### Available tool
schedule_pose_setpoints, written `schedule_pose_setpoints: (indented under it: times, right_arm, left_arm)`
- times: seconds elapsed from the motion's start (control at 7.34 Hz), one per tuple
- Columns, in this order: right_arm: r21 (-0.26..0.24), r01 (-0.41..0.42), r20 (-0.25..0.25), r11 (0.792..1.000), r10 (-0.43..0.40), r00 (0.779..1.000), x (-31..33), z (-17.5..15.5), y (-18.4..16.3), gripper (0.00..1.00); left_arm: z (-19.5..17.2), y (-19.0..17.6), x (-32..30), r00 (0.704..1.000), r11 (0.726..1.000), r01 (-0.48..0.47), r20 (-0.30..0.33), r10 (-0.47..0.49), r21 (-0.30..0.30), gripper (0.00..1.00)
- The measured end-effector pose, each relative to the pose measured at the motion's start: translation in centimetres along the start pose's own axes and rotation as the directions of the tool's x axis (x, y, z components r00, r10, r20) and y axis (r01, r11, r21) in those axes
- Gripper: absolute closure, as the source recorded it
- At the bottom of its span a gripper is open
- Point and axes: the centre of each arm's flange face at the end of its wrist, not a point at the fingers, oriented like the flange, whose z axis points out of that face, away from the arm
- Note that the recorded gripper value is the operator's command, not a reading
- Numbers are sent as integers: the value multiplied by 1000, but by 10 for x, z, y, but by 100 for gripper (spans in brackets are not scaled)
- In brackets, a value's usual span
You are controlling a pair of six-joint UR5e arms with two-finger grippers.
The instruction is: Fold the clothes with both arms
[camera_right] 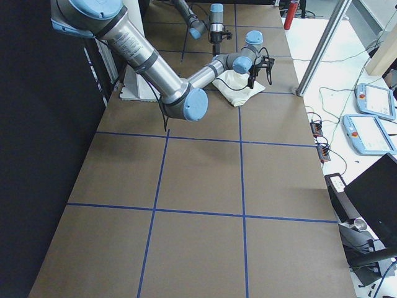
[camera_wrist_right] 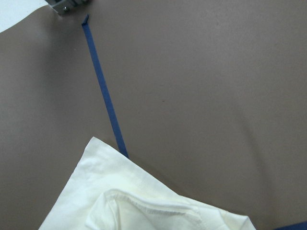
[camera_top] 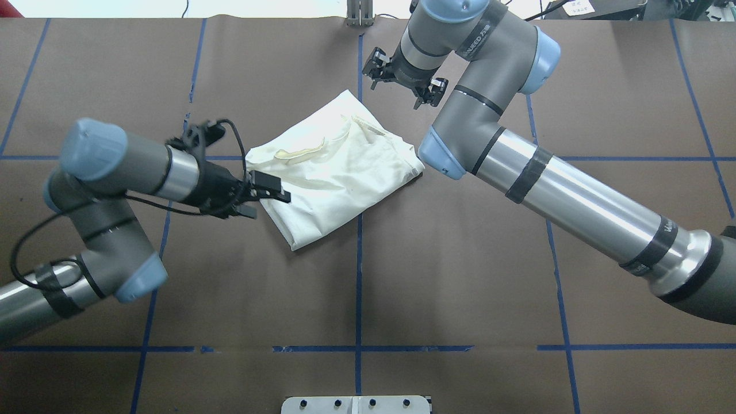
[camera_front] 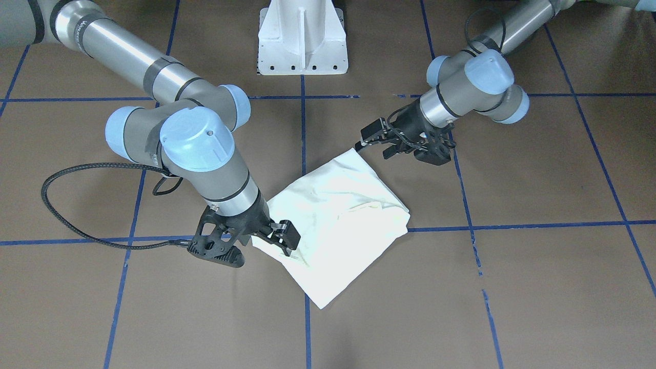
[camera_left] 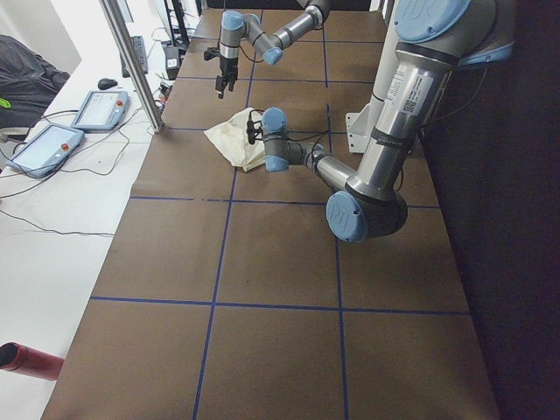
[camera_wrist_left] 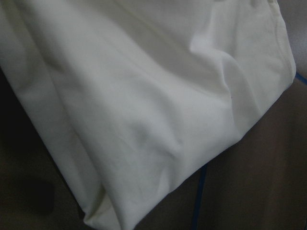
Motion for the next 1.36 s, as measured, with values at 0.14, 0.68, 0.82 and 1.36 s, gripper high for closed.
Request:
schedule_pose_setpoints:
  times: [0.14,0.68,0.82,1.36]
  right_arm:
    - [-16,39,-26,999,-39,999,-5,5,19,0]
    - [6,504,-169,864,-495,852,-32,26,116,0]
    - [6,585,-173,811,-575,800,-38,33,130,0]
    - [25,661,-151,750,-650,744,-77,79,137,0]
  left_arm:
    - [-35,-35,-9,999,999,-34,33,33,18,0]
    - [-145,-126,-54,964,979,-193,198,175,73,0]
    - [-167,-139,-64,954,974,-213,229,191,77,0]
    - [-196,-155,-74,945,969,-230,259,201,88,0]
